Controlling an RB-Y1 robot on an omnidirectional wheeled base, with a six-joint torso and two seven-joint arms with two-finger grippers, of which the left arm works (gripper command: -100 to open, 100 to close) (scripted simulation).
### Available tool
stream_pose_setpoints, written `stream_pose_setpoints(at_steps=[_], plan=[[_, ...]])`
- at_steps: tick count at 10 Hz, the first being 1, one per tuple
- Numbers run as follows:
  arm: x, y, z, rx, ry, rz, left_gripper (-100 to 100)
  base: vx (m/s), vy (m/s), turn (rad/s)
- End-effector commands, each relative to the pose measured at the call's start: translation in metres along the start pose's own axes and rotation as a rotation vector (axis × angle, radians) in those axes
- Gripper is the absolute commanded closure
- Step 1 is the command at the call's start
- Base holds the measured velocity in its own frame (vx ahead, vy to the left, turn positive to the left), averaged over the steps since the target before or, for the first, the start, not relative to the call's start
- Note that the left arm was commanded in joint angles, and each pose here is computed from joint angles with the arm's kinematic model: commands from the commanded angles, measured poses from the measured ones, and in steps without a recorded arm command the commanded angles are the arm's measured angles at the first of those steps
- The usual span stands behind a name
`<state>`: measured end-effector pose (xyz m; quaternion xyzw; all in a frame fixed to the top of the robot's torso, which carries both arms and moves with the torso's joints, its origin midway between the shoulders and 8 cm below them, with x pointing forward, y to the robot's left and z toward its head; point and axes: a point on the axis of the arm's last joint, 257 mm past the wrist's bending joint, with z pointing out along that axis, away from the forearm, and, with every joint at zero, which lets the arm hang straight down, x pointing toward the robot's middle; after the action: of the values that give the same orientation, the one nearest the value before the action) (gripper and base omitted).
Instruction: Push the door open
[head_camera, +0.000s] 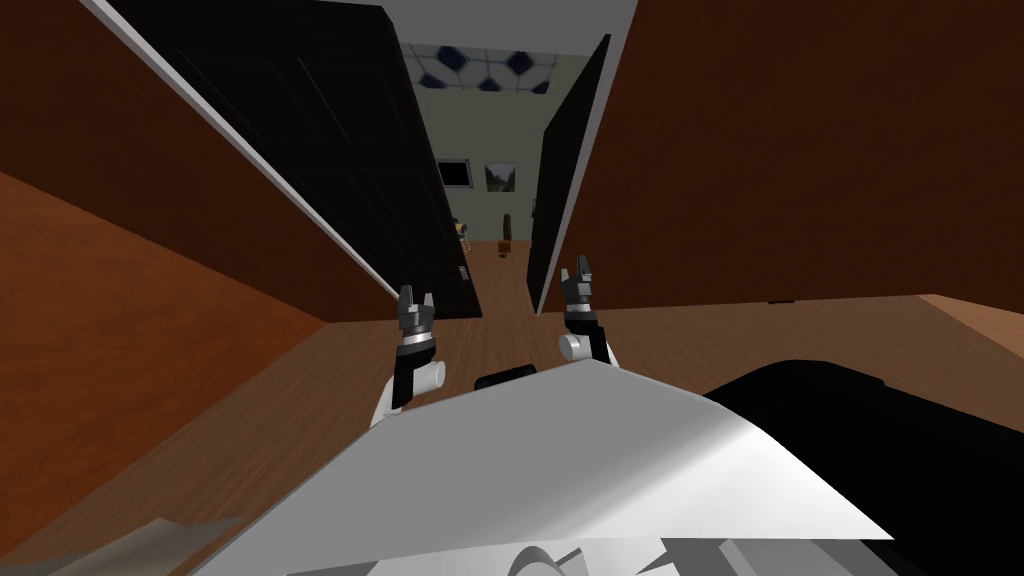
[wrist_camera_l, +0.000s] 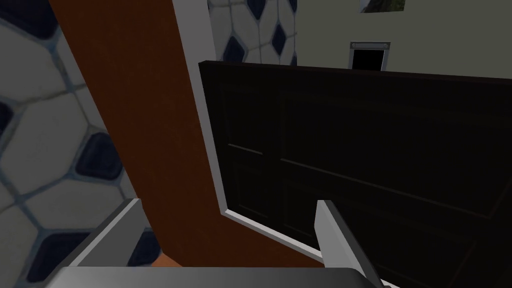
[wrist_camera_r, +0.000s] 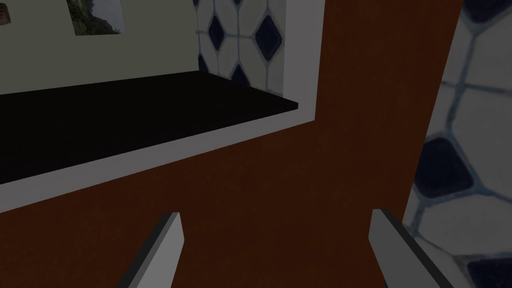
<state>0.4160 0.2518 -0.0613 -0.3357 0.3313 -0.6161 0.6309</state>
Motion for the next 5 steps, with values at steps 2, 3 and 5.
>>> stream_pose_setpoints(at_steps=[2, 3, 5], plan=[[0.003, 0.023, -0.0028, -0.032, 0.013, -0.006, -100, 0.097, 0.030, 0.000], [0.004, 0.032, -0.0040, -0.045, 0.018, -0.008, -100, 0.102, 0.027, 0.002], [0.007, 0.049, -0.0068, -0.071, 0.027, -0.012, -100, 0.106, 0.032, 0.000]])
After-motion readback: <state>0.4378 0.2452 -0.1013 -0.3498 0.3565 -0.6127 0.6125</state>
